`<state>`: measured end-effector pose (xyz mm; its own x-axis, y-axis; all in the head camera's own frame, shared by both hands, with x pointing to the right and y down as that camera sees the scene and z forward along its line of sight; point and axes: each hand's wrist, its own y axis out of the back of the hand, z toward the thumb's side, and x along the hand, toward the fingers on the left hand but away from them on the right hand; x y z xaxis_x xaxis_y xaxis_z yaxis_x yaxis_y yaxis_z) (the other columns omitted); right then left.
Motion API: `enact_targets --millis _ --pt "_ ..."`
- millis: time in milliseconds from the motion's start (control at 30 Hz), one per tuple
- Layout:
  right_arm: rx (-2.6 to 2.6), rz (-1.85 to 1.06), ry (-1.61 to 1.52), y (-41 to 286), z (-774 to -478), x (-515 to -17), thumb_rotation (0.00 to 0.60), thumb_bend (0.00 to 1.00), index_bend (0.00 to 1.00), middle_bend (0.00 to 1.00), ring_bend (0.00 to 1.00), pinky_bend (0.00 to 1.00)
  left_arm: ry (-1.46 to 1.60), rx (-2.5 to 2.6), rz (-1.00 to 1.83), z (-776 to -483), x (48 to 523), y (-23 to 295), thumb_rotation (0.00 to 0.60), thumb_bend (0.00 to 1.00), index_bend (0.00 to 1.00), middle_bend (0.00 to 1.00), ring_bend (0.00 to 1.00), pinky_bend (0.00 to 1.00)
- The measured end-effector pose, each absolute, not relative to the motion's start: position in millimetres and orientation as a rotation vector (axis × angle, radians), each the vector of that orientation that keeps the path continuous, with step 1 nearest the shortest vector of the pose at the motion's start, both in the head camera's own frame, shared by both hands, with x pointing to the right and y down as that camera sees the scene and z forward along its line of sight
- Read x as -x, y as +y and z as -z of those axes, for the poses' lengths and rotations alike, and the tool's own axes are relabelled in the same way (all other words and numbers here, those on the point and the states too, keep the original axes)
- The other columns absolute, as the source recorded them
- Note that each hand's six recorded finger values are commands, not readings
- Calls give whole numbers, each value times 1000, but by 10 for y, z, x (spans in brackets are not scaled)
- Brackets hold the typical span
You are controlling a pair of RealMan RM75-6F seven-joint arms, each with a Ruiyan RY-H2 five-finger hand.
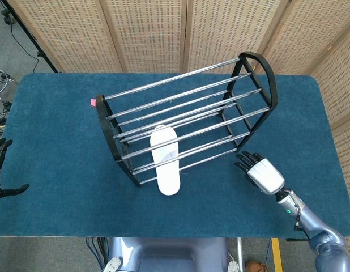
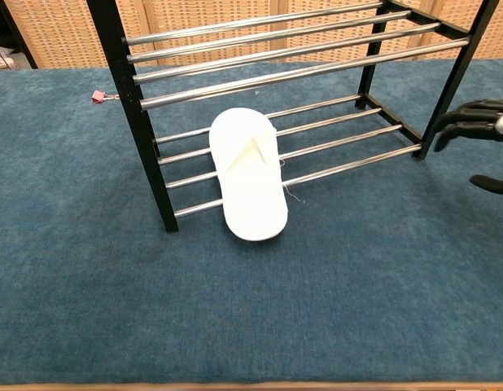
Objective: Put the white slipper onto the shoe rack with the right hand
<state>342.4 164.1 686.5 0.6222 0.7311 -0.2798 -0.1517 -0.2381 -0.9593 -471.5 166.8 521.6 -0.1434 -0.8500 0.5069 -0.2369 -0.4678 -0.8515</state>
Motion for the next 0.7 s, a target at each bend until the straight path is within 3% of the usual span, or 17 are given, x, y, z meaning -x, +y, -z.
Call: enact_targets --millis 267,433,700 --pt "1579 -1057 -571 1832 -6746 -3989 600 381 263 223 196 359 1209 1656 1636 -5200 4679 1689 600 0 0 0 0 0" --pt "1563 -1186 -656 1911 -6621 -4345 600 381 202 169 124 304 1198 1661 1623 -5186 4651 1722 600 0 0 0 0 0" --pt "1630 -1362 -870 2103 -6312 -4445 600 379 172 73 32 195 1200 1674 1604 -5157 4601 1802 600 0 0 0 0 0"
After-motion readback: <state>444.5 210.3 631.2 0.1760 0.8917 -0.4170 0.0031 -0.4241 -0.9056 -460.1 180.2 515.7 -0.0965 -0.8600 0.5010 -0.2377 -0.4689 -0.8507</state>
